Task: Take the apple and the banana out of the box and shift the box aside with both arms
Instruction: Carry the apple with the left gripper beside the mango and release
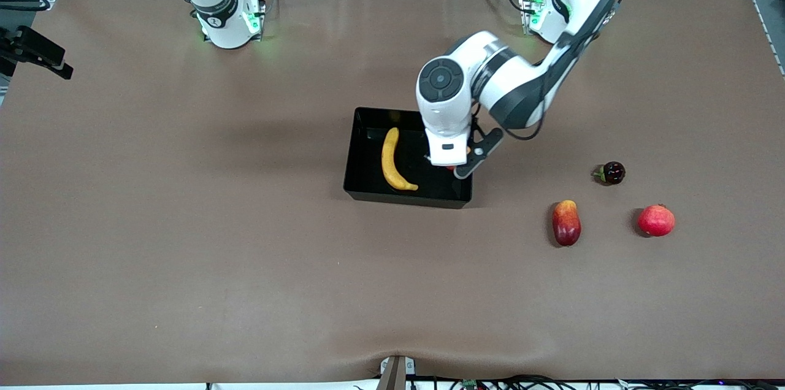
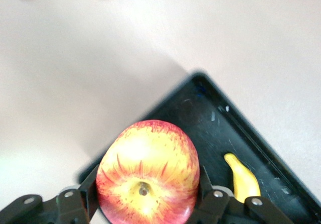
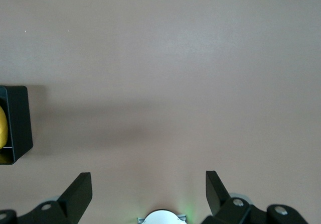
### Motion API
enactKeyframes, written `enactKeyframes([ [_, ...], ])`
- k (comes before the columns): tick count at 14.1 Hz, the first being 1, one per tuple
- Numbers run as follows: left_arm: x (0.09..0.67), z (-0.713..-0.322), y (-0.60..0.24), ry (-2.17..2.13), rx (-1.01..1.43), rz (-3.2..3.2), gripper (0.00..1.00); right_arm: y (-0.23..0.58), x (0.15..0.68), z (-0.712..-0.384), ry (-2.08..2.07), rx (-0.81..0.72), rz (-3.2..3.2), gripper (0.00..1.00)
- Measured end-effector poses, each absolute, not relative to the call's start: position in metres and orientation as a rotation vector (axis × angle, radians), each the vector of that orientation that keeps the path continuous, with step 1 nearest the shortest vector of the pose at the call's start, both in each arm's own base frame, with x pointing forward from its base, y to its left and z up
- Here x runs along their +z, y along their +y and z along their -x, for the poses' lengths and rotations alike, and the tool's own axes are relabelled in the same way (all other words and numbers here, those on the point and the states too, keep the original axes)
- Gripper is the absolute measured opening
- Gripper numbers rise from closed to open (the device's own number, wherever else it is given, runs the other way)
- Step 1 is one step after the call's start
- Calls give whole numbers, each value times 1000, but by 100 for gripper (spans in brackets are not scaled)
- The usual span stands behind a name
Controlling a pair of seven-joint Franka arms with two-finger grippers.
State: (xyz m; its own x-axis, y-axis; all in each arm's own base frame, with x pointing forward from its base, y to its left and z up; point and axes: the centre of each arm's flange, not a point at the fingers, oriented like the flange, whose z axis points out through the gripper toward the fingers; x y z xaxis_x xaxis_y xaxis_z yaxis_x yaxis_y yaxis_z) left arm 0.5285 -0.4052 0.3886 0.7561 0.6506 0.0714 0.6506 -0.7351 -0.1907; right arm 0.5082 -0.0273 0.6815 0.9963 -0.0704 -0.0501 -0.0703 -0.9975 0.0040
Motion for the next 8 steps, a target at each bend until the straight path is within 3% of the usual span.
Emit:
enactKeyframes([
  [3,425,-577,-322,-949,31,2759,74,-28,681,-508,-111,-78,-3136,100],
  [8,373,-646,-143,-838,231,2786,74,-27,680,-509,-110,-83,-3137,100],
])
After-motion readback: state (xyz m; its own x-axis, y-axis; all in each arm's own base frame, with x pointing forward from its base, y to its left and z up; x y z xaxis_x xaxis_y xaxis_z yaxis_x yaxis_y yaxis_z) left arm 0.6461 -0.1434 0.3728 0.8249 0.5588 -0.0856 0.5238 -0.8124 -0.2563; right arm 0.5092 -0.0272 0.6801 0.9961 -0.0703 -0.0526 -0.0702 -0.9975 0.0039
